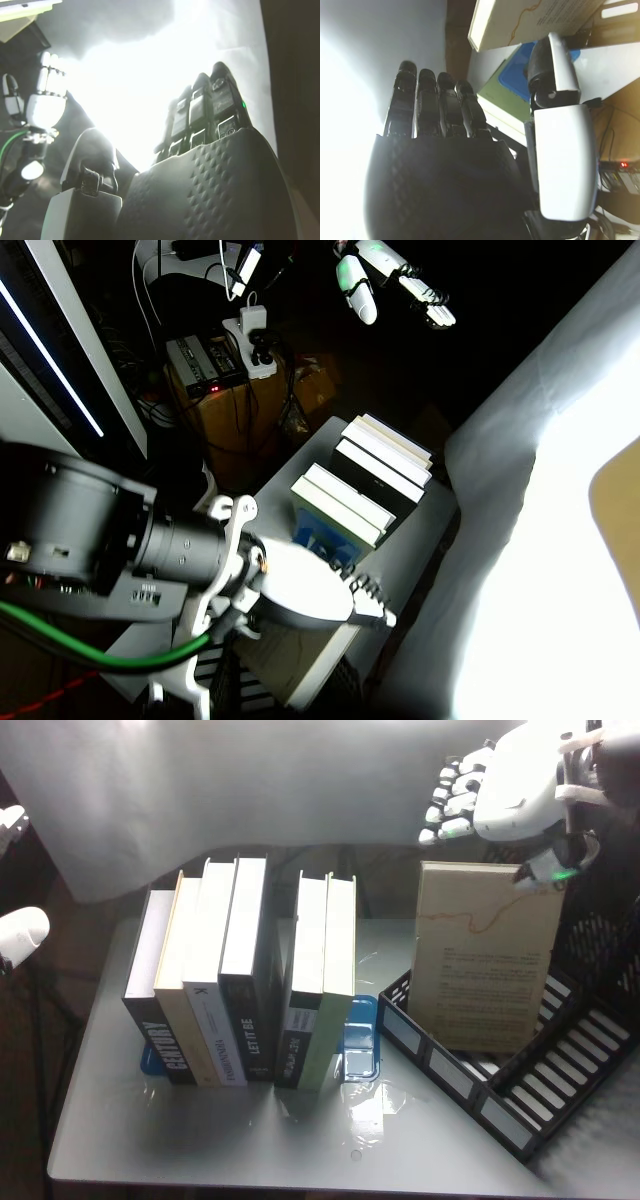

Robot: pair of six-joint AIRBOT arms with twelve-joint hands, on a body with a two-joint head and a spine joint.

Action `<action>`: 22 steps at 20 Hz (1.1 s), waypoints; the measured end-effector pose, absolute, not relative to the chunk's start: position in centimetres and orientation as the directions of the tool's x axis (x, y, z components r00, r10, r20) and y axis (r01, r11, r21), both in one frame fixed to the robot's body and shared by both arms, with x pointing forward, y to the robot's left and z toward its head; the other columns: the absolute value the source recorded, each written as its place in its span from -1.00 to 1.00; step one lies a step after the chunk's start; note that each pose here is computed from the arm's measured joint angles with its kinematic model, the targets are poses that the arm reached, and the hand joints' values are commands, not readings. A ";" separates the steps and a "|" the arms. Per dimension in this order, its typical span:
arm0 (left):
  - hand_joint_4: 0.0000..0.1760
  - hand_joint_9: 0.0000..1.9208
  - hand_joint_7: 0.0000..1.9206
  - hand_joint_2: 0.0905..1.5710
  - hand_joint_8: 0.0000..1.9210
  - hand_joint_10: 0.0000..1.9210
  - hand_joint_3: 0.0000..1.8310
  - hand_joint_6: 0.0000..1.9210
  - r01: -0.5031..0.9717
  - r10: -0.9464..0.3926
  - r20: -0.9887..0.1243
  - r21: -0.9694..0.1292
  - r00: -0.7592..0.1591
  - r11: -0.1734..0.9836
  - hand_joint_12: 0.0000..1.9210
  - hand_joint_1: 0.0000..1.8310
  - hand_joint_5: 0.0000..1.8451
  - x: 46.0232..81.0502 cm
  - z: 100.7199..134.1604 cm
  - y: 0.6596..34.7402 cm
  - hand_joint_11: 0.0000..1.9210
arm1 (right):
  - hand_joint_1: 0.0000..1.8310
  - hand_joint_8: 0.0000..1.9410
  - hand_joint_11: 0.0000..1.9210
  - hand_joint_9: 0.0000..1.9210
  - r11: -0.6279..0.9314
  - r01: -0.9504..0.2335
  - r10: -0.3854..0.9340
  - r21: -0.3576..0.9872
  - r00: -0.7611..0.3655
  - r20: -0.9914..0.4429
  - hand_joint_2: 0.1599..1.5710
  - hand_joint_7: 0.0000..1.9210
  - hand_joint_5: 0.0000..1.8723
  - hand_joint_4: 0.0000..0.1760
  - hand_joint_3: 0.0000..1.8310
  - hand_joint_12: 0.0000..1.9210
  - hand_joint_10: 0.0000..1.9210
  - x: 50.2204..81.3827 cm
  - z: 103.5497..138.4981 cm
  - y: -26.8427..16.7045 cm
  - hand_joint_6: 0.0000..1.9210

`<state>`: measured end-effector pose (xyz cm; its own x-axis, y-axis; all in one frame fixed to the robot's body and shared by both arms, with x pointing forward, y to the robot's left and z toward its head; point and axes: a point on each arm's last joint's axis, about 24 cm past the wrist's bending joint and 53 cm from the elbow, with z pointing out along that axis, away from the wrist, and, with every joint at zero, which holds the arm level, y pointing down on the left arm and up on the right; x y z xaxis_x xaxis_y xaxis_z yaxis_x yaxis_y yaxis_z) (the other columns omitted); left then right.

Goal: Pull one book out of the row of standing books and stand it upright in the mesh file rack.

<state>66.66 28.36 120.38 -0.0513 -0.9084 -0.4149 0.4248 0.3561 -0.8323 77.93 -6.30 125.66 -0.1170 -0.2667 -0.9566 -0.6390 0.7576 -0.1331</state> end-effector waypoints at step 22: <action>0.23 -1.00 -1.00 0.80 -1.00 -1.00 -1.00 -1.00 0.476 -0.907 -0.412 -0.817 -0.089 0.325 -1.00 -0.98 -1.00 65.2 121.0 26.5 -1.00 | -0.71 -1.00 -1.00 -0.92 0.284 -0.674 0.597 0.682 -0.432 -0.676 0.62 -1.00 -1.00 -0.65 -1.00 -0.49 -0.82 66.9 130.7 -12.3 -1.00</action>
<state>65.19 26.53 121.00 -0.0894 -0.9066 -0.4124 0.4758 0.3249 -0.8173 66.91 -12.30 130.69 -0.4318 0.5973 -0.6759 -0.6742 0.2840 0.6817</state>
